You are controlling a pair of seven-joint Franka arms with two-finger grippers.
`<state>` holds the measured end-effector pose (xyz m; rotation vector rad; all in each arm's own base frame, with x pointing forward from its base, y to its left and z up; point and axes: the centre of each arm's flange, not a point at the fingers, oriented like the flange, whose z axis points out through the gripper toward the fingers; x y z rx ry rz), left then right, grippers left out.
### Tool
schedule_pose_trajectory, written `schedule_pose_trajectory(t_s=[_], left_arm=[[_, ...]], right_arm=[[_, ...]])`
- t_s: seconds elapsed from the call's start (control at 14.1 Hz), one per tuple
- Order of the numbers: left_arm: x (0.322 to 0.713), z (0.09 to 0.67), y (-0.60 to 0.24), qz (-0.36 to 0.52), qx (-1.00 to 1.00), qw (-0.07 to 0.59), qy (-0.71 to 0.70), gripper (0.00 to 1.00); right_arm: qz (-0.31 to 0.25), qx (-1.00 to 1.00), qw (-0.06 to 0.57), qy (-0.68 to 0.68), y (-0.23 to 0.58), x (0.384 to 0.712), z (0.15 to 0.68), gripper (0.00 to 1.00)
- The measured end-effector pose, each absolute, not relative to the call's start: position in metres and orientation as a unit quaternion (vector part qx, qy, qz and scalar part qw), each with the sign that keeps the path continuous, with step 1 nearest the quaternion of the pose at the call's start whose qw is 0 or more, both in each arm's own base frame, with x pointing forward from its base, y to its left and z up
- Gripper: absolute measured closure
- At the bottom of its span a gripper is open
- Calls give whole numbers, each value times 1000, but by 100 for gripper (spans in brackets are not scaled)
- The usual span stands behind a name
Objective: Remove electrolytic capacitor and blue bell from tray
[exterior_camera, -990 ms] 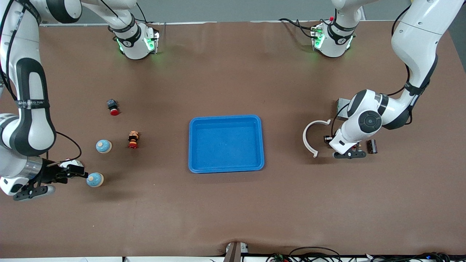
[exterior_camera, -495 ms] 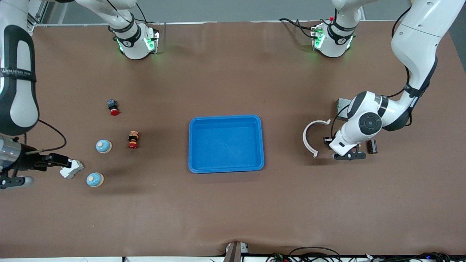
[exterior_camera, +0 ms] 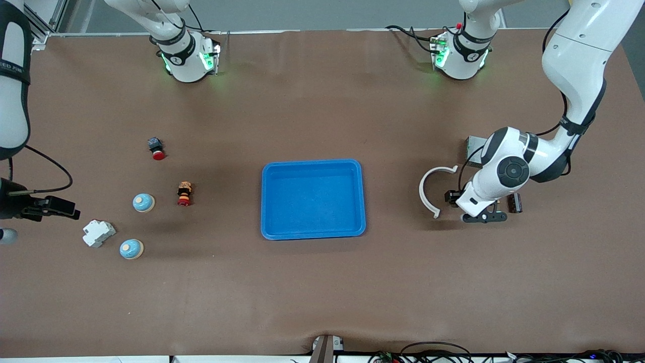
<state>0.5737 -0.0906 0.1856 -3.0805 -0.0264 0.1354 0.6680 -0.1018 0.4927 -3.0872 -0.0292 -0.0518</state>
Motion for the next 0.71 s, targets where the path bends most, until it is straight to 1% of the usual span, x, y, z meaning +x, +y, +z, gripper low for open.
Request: schedule_pose_trajectory(t_s=[0.07,0.28,0.42,0.57,0.71], left_arm=[[575,189,-90,41,-999,30,-9,0],[579,206,-72,34,-999,41,1,0],[581,224,-40,33,-998,52,24,0],[580,240,-3,33,-997,59,46,0],[576,259,31,44,-996,47,65,0]], right_arm=[[-16,-999,28,-8,-99,664,502,0],[-31,-999,30,-8,-73,652,541,0],[-37,-999,31,-11,-61,643,563,0],[-38,-999,32,-16,-54,634,574,0],[-37,-999,31,-21,-47,628,576,0]])
